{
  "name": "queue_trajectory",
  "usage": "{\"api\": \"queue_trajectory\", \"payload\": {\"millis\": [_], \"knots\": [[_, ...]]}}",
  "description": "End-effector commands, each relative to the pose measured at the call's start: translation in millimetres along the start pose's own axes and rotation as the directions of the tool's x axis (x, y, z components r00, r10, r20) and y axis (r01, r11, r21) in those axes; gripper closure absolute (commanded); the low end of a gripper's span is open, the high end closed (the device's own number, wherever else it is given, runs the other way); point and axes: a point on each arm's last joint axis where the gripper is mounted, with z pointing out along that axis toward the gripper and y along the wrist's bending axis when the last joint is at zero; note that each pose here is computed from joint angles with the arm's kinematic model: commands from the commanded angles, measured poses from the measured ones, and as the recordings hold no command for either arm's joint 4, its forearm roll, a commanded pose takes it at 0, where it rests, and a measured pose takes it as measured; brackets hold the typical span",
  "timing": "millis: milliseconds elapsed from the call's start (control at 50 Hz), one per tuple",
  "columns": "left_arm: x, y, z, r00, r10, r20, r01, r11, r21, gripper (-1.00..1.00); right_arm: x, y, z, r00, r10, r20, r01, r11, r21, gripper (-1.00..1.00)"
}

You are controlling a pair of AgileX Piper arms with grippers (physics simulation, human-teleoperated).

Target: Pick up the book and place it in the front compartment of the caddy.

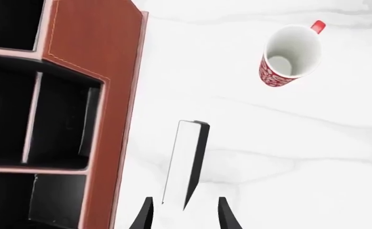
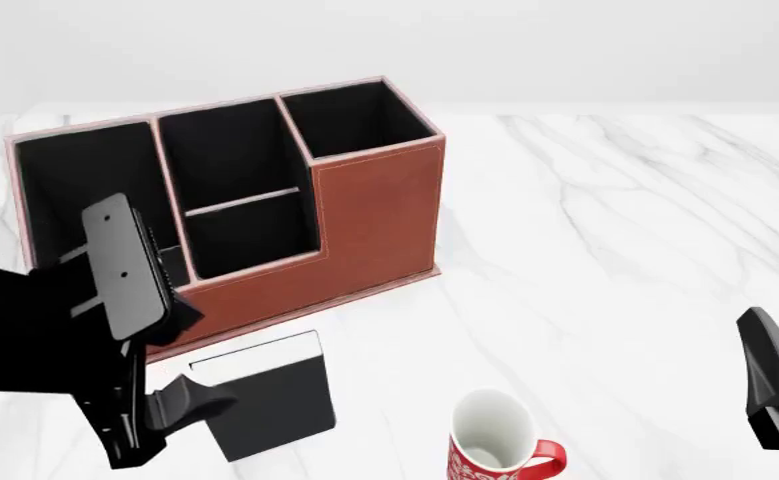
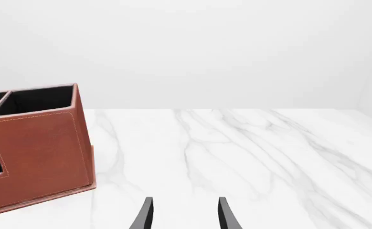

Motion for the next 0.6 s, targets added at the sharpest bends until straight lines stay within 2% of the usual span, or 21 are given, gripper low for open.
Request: {"api": "queue_trajectory", "payload": {"millis": [20,600], "knots": [[3.7,-1.1,7,0.999,-0.042,0.001,0.042,0.999,-0.001,-1.00,0,0,0,1.000,0.000,0.001,0.000,1.000,0.000,-1.00],[11.1,0.8,24,0.998,-0.058,-0.022,0.058,0.998,-0.009,-1.00,0,0,0,1.000,0.000,0.001,0.000,1.000,0.000,-1.00]]}}
